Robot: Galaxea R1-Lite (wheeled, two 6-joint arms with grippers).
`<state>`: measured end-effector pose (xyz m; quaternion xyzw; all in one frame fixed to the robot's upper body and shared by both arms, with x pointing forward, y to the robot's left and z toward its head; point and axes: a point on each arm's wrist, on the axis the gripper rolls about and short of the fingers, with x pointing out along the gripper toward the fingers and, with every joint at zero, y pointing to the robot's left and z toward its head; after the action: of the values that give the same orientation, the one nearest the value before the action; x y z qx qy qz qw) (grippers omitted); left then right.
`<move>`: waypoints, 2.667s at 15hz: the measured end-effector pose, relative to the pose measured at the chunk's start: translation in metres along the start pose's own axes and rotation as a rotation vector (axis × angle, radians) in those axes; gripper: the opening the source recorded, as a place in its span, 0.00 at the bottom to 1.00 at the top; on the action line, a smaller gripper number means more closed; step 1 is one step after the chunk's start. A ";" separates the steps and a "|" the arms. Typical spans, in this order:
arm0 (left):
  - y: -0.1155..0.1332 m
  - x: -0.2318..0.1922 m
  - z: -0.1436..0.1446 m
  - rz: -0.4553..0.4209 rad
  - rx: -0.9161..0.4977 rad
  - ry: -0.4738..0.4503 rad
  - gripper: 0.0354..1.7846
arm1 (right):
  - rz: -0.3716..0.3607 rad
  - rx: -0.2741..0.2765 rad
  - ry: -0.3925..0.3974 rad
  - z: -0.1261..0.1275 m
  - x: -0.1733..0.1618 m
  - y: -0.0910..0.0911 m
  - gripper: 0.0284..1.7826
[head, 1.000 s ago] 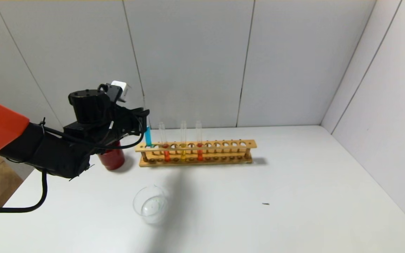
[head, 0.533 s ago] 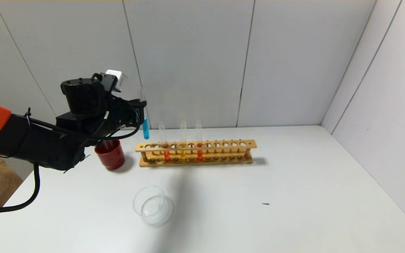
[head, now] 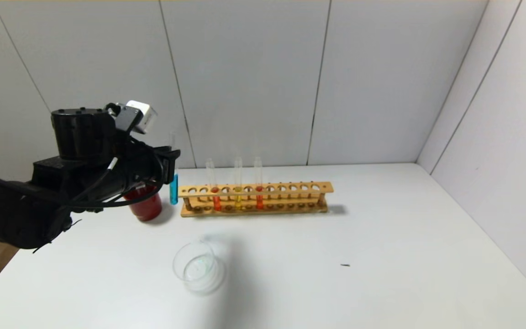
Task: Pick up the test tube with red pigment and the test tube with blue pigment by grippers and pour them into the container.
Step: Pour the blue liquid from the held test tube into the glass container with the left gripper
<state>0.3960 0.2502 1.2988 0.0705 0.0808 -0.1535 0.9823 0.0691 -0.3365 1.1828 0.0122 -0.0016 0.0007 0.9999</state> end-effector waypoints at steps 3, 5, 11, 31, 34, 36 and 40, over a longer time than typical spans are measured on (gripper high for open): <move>-0.003 -0.023 -0.015 -0.005 0.038 0.052 0.16 | 0.000 0.000 0.000 0.000 0.000 0.000 0.96; -0.004 -0.036 -0.025 -0.006 0.098 0.085 0.16 | 0.000 0.000 0.000 0.000 0.000 0.000 0.96; -0.008 -0.057 -0.045 -0.042 0.214 0.165 0.16 | -0.001 0.000 0.000 0.000 0.000 0.000 0.96; -0.073 -0.054 -0.077 -0.050 0.703 0.608 0.16 | 0.000 0.000 0.000 0.000 0.000 0.000 0.96; -0.082 -0.055 -0.075 -0.074 0.746 0.627 0.16 | 0.000 0.000 0.000 0.000 0.000 0.000 0.96; -0.086 -0.058 -0.077 -0.100 0.778 0.656 0.16 | 0.000 -0.001 0.000 0.000 0.000 0.000 0.96; -0.090 -0.060 -0.073 -0.129 0.825 0.723 0.16 | -0.001 0.000 0.000 0.000 0.000 0.000 0.96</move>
<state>0.3016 0.1950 1.2276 0.4929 0.3504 -0.1985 0.7713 0.0691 -0.3365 1.1828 0.0120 -0.0014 0.0002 0.9999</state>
